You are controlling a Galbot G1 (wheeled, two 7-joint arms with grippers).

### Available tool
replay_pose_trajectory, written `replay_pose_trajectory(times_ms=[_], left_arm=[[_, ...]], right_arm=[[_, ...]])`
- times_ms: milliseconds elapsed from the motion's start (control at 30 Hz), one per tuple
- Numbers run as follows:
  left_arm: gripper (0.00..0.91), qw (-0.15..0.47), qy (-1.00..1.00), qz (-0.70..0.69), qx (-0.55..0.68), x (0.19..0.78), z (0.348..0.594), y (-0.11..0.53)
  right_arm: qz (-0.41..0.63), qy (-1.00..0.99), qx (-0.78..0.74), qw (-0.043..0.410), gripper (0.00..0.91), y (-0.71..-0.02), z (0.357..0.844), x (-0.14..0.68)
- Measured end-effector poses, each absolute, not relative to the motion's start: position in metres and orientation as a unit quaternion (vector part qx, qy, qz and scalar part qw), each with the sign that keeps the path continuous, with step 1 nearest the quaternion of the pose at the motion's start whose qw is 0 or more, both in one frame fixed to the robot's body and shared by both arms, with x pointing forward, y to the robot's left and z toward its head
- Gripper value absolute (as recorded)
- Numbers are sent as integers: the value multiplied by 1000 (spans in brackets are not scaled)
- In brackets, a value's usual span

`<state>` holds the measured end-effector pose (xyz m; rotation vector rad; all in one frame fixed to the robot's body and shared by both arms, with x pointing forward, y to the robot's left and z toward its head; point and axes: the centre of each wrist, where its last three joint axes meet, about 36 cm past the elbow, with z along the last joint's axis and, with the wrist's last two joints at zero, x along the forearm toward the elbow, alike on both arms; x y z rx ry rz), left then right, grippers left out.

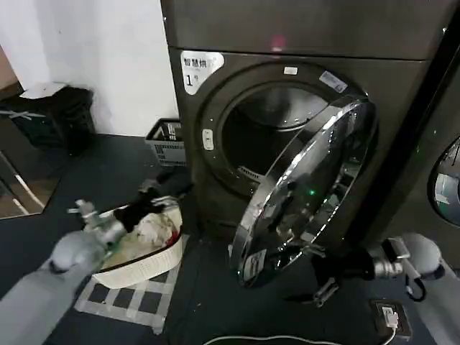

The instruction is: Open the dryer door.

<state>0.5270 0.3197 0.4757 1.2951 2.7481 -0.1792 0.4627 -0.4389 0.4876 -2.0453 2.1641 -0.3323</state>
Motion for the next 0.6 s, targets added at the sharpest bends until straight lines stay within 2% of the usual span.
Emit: replay_pose_trajectory(times_ms=[600], left_arm=[[907,21,853,-46,519,571,439,222]], right_arm=[[-115,849,-504,113,907,-558,482,404]])
